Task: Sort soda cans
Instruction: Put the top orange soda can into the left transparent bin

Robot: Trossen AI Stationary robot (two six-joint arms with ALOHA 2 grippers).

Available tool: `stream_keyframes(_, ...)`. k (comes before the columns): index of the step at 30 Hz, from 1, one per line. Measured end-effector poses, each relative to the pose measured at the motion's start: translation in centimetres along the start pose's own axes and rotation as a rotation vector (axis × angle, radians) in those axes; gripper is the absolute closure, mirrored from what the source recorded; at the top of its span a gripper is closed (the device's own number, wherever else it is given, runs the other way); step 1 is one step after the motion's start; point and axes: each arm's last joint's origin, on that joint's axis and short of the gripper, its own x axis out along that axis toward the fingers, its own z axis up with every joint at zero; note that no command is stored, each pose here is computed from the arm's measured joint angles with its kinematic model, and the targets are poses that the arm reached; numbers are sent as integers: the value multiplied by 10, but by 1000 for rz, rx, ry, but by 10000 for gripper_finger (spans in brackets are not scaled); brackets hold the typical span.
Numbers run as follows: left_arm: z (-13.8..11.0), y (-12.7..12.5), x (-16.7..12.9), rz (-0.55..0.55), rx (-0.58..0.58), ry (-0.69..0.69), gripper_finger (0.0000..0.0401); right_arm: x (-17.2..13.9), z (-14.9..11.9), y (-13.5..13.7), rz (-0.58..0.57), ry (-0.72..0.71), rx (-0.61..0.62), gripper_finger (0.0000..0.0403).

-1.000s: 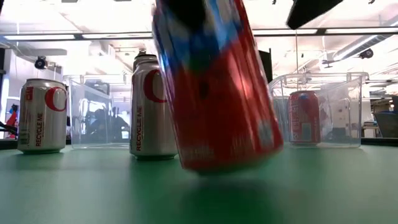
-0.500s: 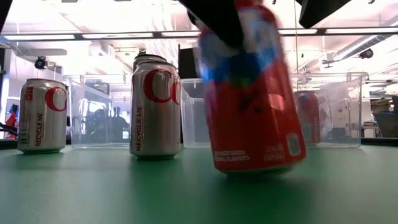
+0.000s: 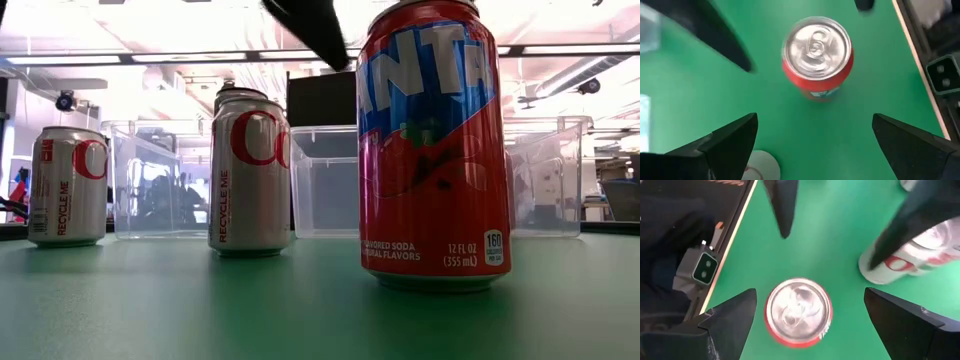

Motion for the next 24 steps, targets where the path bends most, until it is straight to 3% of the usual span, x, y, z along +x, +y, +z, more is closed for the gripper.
stream_keyframes(5,-17,-3,-18,-39,-45,-237,24,22,5,-4,68,94,-3,39)
stream_keyframes(12,-35,-3,-39,-91,-36,-576,24,48,1,-5,51,169,10,39)
stream_keyframes(17,-47,-2,-42,-84,13,-914,24,59,-6,-7,37,223,39,39)
stream_keyframes(20,-60,0,-39,-73,28,-971,24,61,-8,-7,30,231,61,47)
stream_keyframes(24,-75,4,-43,-75,10,-961,24,60,-7,-8,29,228,69,93)
